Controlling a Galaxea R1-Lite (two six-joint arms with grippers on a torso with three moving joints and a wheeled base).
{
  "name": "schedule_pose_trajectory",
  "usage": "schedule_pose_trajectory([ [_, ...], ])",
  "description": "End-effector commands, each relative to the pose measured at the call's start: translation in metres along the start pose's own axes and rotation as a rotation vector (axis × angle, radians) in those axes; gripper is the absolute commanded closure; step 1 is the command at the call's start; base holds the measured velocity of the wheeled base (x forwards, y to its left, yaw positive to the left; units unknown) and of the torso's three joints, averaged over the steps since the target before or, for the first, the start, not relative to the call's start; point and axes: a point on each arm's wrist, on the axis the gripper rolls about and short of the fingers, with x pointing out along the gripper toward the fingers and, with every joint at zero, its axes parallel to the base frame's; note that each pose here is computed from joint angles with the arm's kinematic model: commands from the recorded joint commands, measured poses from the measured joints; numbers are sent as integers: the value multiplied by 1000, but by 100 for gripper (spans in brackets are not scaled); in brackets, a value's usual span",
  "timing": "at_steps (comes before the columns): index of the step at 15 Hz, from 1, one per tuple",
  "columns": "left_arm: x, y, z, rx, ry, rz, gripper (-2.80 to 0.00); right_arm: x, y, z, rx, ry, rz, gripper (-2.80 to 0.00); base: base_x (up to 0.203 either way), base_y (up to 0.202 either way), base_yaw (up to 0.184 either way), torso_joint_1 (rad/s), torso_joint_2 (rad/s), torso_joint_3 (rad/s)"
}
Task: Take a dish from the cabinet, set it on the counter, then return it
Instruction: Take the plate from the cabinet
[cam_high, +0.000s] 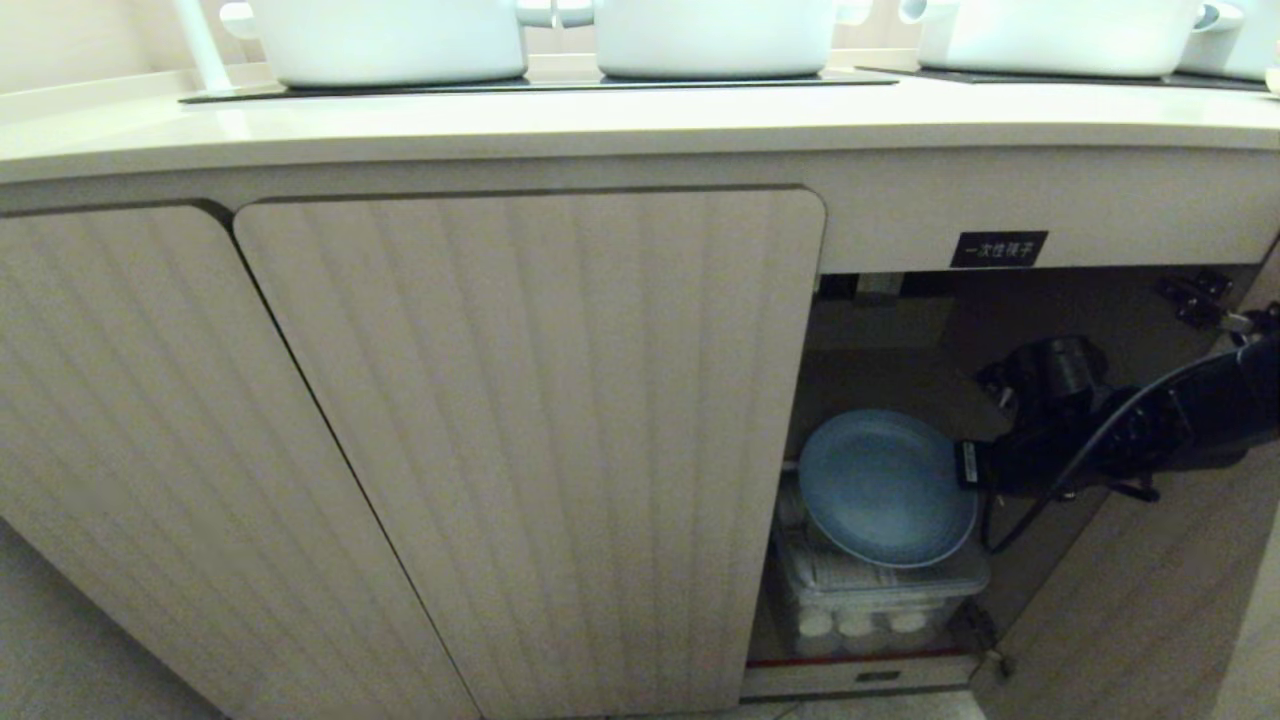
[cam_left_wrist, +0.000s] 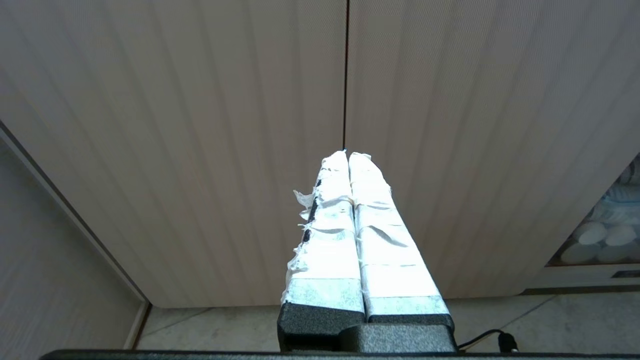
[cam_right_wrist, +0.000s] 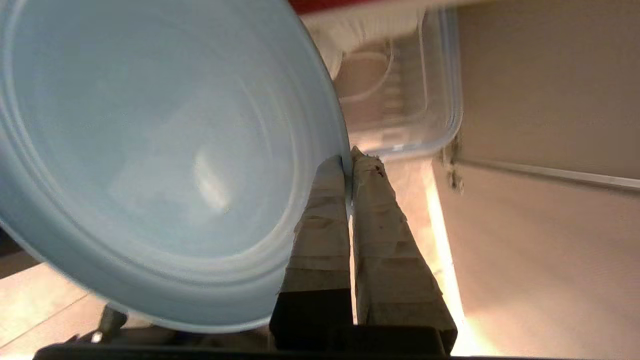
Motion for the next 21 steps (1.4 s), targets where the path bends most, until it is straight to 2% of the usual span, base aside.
schedule_pose_trajectory([
  [1, 0, 0, 0, 0, 0, 1, 0, 0, 0, -1, 18, 7, 0, 0, 0, 0, 0, 0, 0, 0],
  [8, 0, 0, 0, 0, 0, 2, 0, 0, 0, -4, 81, 42, -4, 0, 0, 0, 0, 0, 0, 0],
  [16, 0, 0, 0, 0, 0, 0, 0, -2, 6, -4, 174, 42, 23, 0, 0, 0, 0, 0, 0, 0],
  [21, 0, 0, 0, 0, 0, 2, 0, -5, 6, -6, 195, 71, 27, 0, 0, 0, 0, 0, 0, 0],
])
